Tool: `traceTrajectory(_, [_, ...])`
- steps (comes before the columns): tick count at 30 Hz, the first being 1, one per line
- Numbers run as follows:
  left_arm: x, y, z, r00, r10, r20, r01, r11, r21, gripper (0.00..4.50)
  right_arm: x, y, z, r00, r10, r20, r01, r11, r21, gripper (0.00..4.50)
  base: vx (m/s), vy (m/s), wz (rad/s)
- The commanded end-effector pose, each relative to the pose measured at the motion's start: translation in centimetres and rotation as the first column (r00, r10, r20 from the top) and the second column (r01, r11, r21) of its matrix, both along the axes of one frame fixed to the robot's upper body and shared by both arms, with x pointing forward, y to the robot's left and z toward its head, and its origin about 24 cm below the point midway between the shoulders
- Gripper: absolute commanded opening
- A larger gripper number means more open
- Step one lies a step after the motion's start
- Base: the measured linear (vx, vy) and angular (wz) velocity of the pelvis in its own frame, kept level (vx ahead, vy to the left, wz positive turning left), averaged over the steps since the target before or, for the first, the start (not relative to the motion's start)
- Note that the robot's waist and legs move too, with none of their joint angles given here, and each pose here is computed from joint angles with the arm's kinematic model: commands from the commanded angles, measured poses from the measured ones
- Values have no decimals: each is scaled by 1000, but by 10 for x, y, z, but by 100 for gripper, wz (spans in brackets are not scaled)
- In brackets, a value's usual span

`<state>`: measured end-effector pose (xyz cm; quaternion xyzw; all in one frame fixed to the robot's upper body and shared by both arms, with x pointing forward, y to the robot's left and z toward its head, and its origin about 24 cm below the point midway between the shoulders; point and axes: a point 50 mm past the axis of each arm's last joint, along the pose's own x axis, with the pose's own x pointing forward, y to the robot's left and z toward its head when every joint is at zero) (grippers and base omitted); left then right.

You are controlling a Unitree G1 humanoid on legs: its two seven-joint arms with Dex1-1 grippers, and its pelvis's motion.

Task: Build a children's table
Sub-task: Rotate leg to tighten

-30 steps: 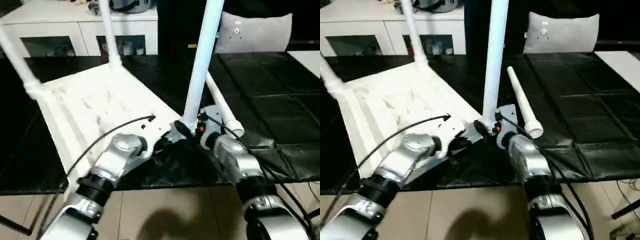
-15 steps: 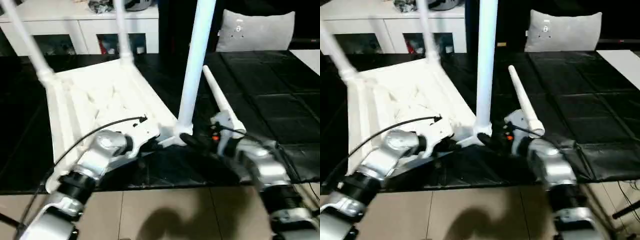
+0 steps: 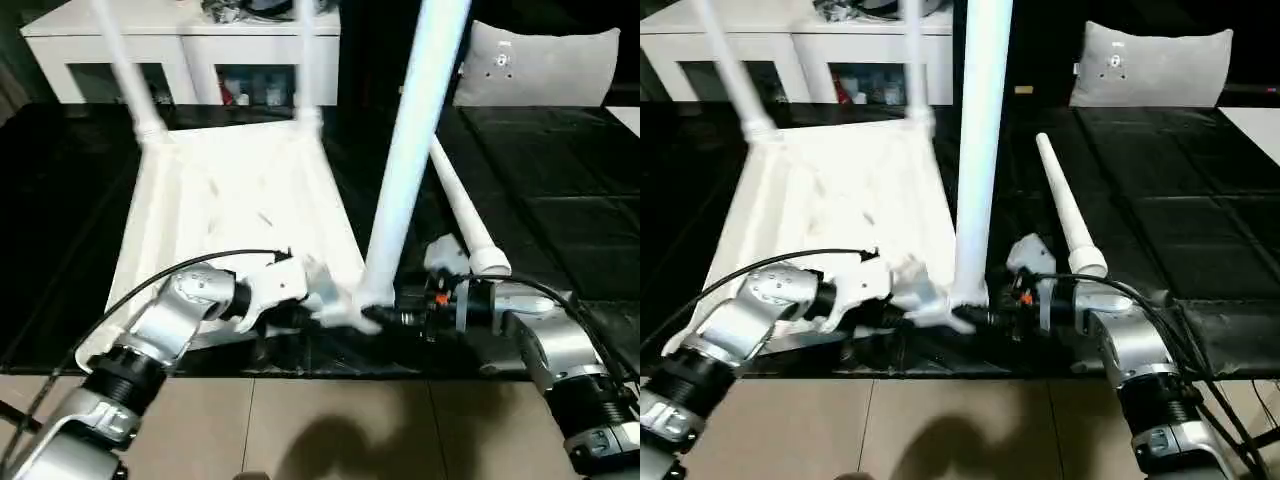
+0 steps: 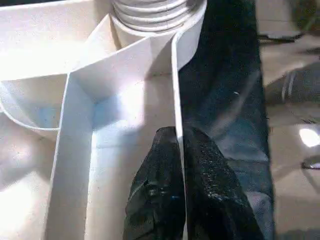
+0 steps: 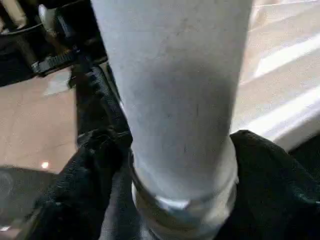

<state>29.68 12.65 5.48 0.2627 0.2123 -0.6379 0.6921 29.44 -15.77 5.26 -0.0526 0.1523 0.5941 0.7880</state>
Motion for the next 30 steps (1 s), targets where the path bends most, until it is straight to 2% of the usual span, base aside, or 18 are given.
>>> traceTrajectory(1, [-13, -4, -17, 994, -79, -75, 84, 994, 64, 0, 1, 0, 3, 999, 34, -3, -34, 999, -25, 337, 0, 0, 0])
traceTrajectory(4, [-13, -4, -16, 994, -80, -80, 85, 994, 62, 0, -1, 0, 2, 999, 42, -15, -42, 999, -14, 330, 0, 0, 0])
traceTrajectory(6, [-14, -4, -17, 993, -80, -82, 85, 994, 62, 0, -1, 1, 2, 999, 47, -19, -47, 999, -13, 296, 0, 0, 0])
traceTrajectory(10, [-14, -2, -17, 993, -78, -88, 84, 995, 59, 0, -3, 1, 1, 997, 60, -45, -60, 998, 1, 274, 0, 0, 0])
traceTrajectory(14, [-13, -4, -16, 994, -60, -93, 64, 997, 40, 0, -6, 4, -2, 995, 62, -72, -60, 998, 32, 269, 0, 0, 0])
traceTrajectory(16, [-12, -6, -16, 994, -22, -104, 25, 999, 22, 0, -5, 9, -5, 994, 14, -108, -9, 998, 54, 268, 0, 0, 0])
traceTrajectory(19, [-8, -12, -15, 991, 67, -115, -69, 998, -12, 0, 3, 19, -11, 986, -115, -121, 121, 992, 37, 267, 0, 0, 0])
traceTrajectory(22, [-1, -22, -13, 976, 178, -129, -188, 980, -69, 0, 14, 28, -18, 952, -272, -136, 277, 961, 14, 267, -17, -4, -1])
traceTrajectory(24, [5, -32, -10, 949, 277, -148, -296, 948, -120, 0, 22, 35, -22, 909, -385, -157, 389, 921, -7, 267, -54, -9, -9])
traceTrajectory(26, [12, -42, -8, 910, 382, -161, -405, 901, -153, 0, 32, 40, -27, 833, -532, -155, 529, 846, -61, 266, 0, 0, 0])
traceTrajectory(27, [13, -43, -8, 905, 393, -161, -417, 895, -157, 0, 33, 40, -27, 820, -551, -155, 548, 834, -65, 266, 0, 0, 0])
traceTrajectory(29, [19, -53, -7, 861, 485, -156, -507, 842, -185, 0, 39, 43, -29, 748, -648, -146, 645, 761, -69, 266, 0, 0, 0])
traceTrajectory(30, [20, -55, -7, 848, 505, -158, -528, 826, -194, 0, 40, 44, -29, 741, -658, -136, 656, 752, -68, 266, 0, 0, 0])
